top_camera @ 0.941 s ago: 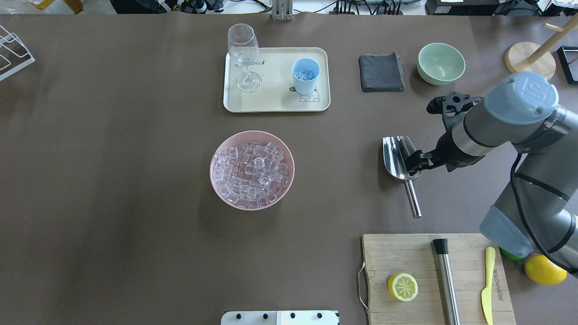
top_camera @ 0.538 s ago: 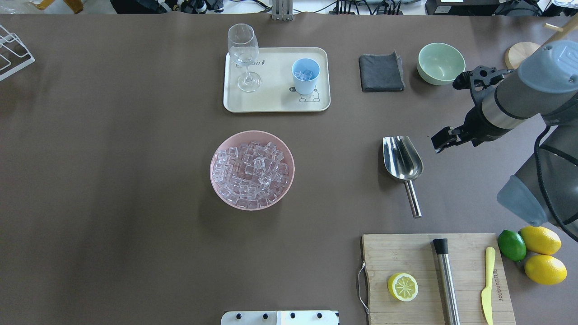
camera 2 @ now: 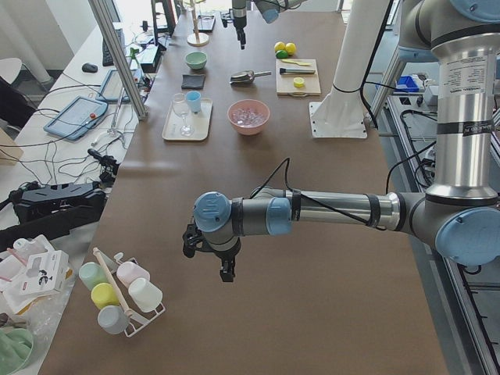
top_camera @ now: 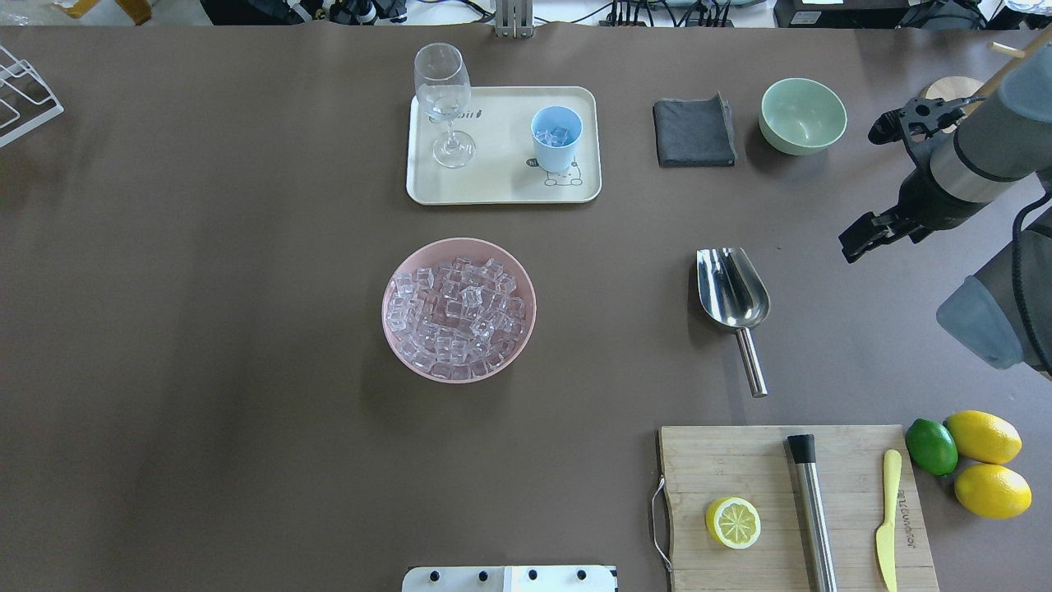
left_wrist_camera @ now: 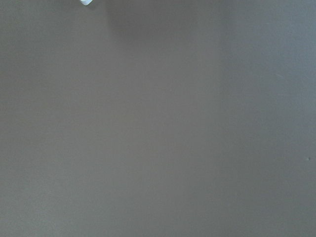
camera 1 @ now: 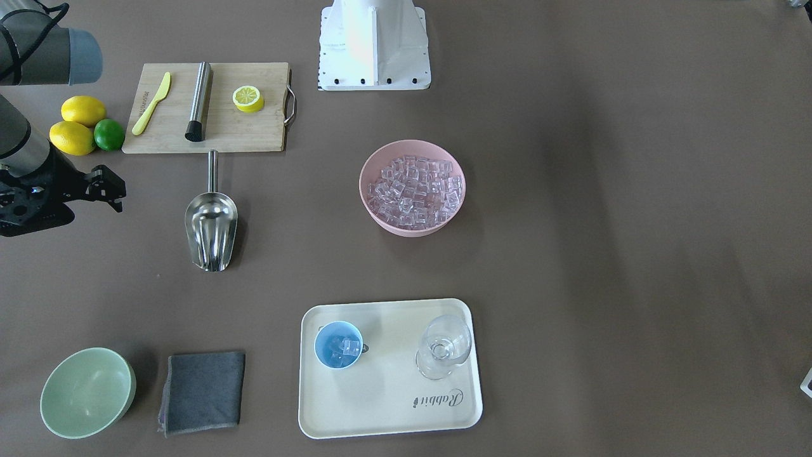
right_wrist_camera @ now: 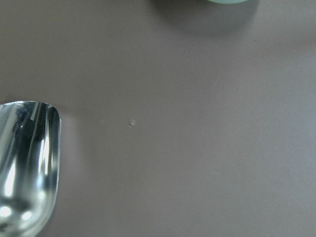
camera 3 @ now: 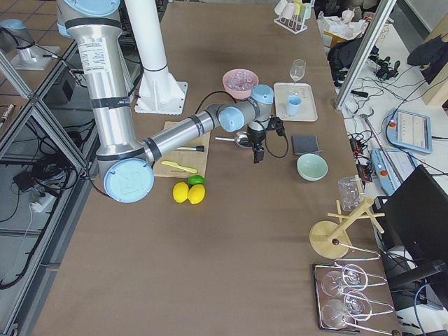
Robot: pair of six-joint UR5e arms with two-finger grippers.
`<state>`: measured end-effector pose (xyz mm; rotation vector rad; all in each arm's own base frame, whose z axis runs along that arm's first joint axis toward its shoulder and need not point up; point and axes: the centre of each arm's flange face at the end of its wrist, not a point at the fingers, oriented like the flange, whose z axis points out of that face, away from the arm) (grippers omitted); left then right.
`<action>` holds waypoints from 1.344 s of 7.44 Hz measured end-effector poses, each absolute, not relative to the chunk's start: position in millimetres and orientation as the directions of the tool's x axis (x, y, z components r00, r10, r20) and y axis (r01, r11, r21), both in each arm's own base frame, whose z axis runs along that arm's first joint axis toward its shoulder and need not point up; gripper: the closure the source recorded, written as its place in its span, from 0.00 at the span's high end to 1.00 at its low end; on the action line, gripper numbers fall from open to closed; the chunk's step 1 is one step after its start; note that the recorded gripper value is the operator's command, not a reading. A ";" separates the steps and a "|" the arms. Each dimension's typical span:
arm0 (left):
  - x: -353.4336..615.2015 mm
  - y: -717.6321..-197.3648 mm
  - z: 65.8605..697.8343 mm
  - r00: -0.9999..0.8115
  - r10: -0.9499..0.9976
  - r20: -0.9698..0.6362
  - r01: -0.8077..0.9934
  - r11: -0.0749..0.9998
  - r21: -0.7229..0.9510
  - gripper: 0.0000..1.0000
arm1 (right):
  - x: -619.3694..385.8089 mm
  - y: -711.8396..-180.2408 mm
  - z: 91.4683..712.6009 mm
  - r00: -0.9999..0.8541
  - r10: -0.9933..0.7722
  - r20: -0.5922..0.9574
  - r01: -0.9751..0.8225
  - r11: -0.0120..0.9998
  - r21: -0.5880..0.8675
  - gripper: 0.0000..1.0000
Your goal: Put ice in cup with scoop
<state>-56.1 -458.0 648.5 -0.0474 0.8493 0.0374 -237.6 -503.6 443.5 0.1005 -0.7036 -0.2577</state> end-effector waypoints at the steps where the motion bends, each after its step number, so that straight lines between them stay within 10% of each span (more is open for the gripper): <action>1: -56.1 -457.9 648.9 0.660 0.013 -0.751 -0.052 0.998 -0.028 0.98 | -233.8 -504.0 445.2 0.730 -0.267 0.629 0.202 0.964 0.174 1.00; 10: -53.5 -448.4 659.2 0.660 -0.009 -0.751 -0.051 0.997 -0.057 0.98 | 8.2 -490.0 657.7 0.796 0.012 0.605 0.003 1.000 -0.023 1.00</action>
